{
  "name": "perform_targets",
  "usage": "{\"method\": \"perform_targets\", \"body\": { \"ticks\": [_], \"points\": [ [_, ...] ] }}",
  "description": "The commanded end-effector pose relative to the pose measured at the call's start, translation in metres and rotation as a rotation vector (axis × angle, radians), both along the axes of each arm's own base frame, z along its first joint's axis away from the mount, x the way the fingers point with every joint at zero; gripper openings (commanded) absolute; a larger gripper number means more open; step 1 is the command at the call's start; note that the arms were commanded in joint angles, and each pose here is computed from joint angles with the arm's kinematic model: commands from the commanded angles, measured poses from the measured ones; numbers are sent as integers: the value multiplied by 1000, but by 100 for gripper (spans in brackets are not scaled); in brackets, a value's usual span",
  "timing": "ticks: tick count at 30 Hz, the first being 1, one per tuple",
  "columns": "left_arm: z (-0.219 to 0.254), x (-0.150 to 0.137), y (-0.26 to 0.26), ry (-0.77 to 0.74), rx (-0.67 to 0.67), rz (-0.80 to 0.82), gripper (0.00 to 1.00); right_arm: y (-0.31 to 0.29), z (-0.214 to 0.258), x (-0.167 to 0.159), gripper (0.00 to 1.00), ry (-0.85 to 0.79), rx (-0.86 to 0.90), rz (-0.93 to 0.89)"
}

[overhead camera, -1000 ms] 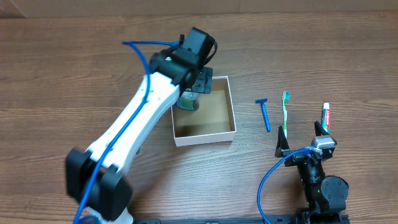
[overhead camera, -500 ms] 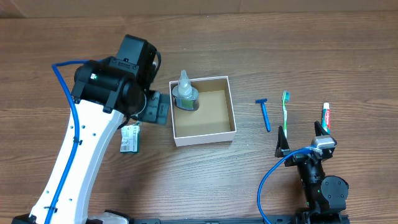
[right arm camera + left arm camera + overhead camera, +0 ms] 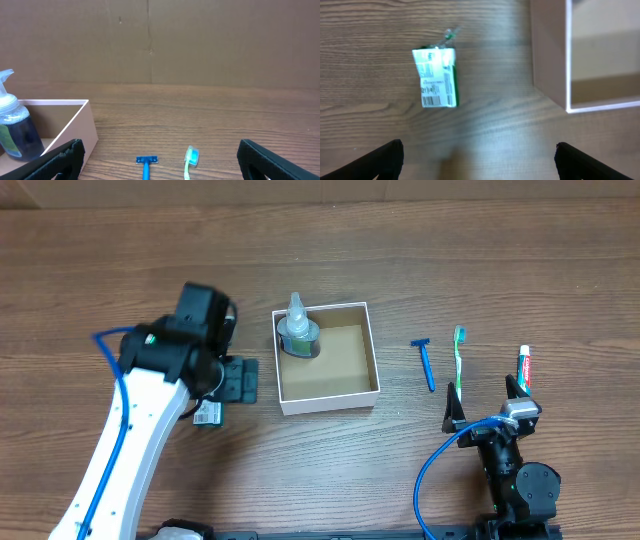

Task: Pack container
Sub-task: 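Release the bottle and move the left gripper to the packet, then grasp the green-white 100g packet with the left gripper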

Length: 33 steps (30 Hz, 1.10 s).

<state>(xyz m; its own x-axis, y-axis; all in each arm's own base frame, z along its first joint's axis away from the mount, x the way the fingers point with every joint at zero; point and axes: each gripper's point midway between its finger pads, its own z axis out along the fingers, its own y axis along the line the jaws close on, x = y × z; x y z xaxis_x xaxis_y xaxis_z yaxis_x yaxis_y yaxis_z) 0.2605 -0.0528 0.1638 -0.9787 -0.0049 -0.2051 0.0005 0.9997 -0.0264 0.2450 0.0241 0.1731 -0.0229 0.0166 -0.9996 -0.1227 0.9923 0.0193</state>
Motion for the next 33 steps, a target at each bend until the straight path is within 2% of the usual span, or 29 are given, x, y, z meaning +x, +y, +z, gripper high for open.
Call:
{"method": "perform_targets", "body": {
  "ticks": [1, 6, 10, 15, 21, 25, 33],
  "points": [
    [-24, -11, 19, -20, -31, 110, 96, -1, -2, 0, 100, -3, -4, -1],
    [-75, -17, 27, -4, -27, 140, 98, -1, -2, 0, 100, -3, -4, -1],
    [-104, -9, 29, -59, -26, 144, 99, -1, -2, 0, 100, -4, -4, -1],
    [-119, 0, 40, -133, 32, 158, 100, -1, -2, 0, 100, -3, -4, -1],
    [-135, 4, 41, -189, 72, 32, 100, -1, -2, 0, 100, -3, -4, -1],
    [-140, 11, 41, -224, 80, 2, 100, -1, -2, 0, 100, -3, -4, -1],
    [-164, 20, 43, -193, 98, -32, 100, -1, -2, 0, 100, -3, -4, -1]
  ]
}}
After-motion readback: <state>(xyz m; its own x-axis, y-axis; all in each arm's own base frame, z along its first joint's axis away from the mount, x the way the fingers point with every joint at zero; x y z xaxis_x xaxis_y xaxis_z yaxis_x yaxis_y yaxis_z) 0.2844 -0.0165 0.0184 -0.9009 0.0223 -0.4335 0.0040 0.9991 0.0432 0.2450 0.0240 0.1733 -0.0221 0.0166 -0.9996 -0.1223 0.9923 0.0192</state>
